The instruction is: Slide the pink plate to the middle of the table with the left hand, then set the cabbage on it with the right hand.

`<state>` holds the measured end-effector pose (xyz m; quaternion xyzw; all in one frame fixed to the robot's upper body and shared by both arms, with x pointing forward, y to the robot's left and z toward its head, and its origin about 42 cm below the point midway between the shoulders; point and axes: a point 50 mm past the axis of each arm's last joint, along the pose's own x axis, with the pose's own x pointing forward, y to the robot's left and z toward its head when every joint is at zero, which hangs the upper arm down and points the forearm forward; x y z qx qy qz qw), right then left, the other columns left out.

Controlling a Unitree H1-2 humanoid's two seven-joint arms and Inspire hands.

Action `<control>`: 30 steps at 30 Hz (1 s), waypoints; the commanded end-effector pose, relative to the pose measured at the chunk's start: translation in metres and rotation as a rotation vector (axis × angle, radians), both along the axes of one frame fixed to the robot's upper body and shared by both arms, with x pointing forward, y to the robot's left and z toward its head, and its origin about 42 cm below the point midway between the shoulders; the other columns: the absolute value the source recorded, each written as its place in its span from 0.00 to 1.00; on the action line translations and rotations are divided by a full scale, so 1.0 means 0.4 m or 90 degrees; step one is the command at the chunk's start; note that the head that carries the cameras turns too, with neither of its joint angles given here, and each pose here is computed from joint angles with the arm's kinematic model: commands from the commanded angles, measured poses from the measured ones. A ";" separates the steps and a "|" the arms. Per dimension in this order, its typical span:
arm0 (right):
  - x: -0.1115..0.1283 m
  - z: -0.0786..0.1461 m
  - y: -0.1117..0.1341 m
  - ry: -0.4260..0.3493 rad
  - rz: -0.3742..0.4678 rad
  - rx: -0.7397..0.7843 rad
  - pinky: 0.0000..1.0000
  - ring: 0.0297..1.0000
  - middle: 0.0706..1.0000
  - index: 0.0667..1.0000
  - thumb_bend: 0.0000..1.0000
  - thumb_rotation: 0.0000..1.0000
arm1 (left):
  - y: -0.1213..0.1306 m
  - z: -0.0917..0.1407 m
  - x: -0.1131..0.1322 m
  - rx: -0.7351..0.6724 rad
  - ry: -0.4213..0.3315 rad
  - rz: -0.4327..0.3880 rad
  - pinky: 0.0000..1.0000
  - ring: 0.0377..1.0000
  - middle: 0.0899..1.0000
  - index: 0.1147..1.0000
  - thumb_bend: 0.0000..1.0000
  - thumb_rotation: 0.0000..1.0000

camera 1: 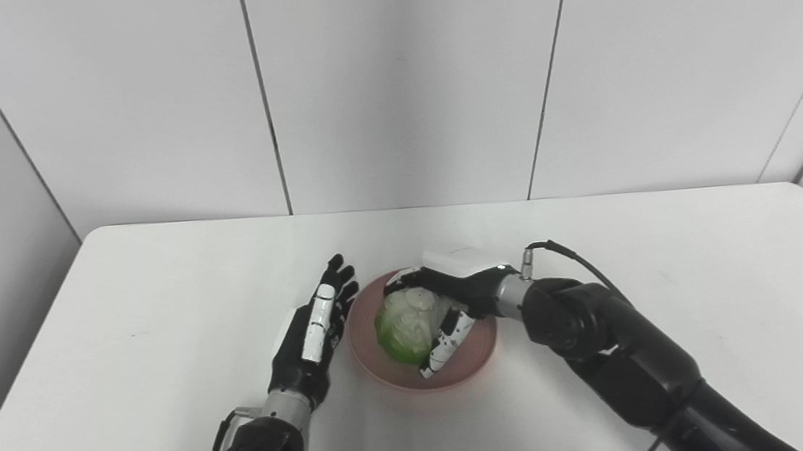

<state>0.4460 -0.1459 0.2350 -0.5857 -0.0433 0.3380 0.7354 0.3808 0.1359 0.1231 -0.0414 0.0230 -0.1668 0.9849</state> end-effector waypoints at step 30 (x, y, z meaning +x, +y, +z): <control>-0.032 0.249 -0.079 -0.167 0.042 0.245 0.79 0.90 0.94 0.97 1.00 0.44 | -0.028 -0.058 -0.019 0.036 0.063 -0.038 0.95 0.93 0.94 0.94 0.62 1.00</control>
